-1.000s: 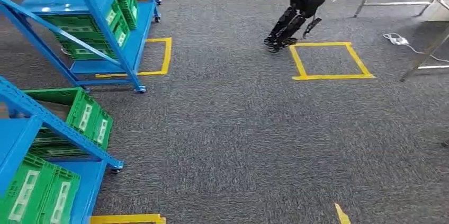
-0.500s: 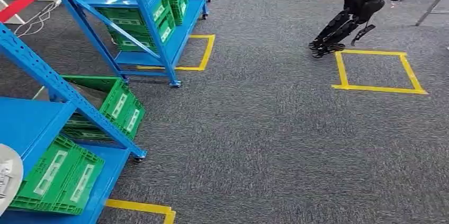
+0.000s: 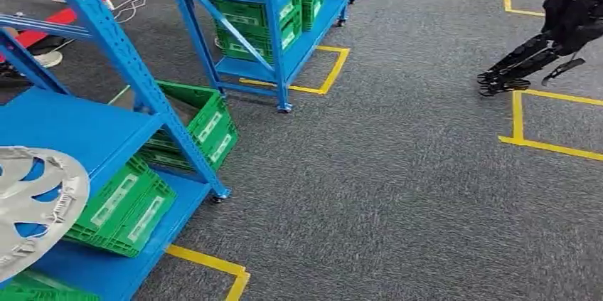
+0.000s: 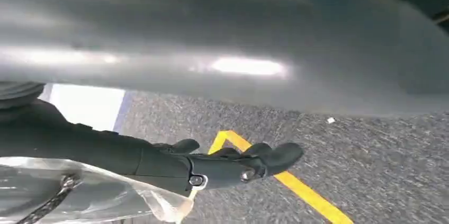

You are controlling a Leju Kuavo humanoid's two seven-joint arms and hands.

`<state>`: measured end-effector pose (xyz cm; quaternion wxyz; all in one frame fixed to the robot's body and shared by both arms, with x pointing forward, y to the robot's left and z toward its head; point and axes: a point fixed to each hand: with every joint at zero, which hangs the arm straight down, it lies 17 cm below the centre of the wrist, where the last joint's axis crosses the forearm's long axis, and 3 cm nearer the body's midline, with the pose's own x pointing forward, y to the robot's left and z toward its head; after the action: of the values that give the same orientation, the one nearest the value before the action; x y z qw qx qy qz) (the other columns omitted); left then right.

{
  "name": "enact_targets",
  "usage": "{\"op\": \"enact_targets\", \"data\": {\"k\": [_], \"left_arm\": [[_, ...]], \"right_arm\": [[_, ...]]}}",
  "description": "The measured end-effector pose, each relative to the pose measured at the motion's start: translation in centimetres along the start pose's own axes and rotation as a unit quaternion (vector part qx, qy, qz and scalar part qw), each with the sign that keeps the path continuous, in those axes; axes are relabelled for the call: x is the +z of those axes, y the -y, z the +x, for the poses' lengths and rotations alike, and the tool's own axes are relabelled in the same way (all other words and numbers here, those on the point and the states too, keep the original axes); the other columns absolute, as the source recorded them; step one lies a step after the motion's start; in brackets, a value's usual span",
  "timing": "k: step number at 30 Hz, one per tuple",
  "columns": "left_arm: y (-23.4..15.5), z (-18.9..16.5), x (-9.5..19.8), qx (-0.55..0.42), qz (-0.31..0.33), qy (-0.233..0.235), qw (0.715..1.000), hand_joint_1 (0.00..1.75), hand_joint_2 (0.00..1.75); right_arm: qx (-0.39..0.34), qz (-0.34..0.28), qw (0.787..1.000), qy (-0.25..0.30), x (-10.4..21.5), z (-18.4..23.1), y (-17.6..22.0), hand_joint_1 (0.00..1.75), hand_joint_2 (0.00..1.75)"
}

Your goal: Take the parts from the cabinet and place them on the table.

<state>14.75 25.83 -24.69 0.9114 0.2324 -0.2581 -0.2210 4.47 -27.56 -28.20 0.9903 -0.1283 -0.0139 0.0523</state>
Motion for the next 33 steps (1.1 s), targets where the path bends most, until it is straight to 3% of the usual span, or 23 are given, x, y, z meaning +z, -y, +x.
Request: {"op": "enact_targets", "data": {"k": [33], "left_arm": [[0.8, -0.3, 0.7, -0.006, -0.004, 0.009, 1.0, 0.0, 0.0]], "right_arm": [[0.037, -0.014, 0.999, 0.006, -0.1, 0.1, 0.5, 0.0, 0.0]]}}
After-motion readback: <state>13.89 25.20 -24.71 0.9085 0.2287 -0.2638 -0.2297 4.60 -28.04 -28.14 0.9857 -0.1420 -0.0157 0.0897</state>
